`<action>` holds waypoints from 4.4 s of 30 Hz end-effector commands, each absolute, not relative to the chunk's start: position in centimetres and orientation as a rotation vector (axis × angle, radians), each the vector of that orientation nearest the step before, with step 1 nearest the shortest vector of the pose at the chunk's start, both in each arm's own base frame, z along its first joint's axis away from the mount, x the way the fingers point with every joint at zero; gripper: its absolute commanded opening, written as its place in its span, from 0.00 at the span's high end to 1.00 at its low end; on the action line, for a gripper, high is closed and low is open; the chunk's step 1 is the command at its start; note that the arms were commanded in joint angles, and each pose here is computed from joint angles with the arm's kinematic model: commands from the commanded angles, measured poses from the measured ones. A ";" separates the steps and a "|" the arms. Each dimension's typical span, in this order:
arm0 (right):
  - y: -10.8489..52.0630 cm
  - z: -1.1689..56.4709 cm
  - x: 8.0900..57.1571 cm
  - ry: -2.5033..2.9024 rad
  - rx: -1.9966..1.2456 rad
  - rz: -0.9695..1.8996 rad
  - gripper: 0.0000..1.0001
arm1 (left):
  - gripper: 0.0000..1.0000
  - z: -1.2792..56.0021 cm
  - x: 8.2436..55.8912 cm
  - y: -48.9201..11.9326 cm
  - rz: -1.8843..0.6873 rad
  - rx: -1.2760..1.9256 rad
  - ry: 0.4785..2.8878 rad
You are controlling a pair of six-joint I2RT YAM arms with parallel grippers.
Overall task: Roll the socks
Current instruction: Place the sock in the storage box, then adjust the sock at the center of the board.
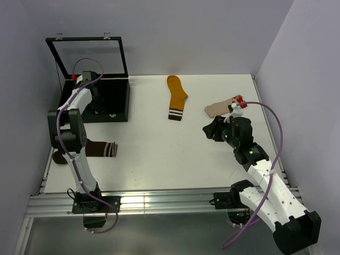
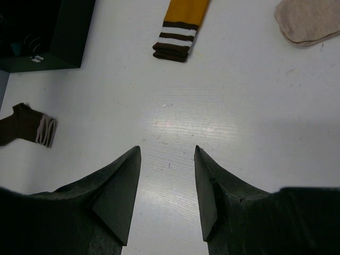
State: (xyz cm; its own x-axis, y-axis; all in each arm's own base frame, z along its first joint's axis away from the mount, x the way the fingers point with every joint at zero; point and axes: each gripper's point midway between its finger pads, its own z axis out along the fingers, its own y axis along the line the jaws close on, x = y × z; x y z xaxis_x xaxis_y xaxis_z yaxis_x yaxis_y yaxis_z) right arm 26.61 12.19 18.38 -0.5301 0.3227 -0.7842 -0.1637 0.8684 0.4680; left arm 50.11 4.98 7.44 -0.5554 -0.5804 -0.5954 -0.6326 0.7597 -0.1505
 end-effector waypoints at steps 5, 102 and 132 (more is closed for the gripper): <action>11.9 18.3 27.0 2.025 0.121 0.597 0.48 | 0.66 1.8 47.1 6.0 0.258 -0.985 2.454; 24.8 10.7 31.7 2.477 0.089 0.562 0.25 | 0.09 29.8 33.4 0.3 -0.119 -0.518 1.822; 25.8 2.4 29.2 2.688 -0.406 0.291 0.73 | 0.09 28.3 33.9 0.8 -0.086 -0.539 1.834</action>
State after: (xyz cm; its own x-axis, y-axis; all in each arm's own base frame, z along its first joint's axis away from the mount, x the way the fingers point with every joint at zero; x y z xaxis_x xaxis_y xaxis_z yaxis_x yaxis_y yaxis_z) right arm 28.58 23.27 1.49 -0.8997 -0.1847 -0.3954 -0.2539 0.9584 0.1301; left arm 33.68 0.50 27.49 -0.2643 -0.4133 -0.8714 -0.3208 0.8897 -0.3247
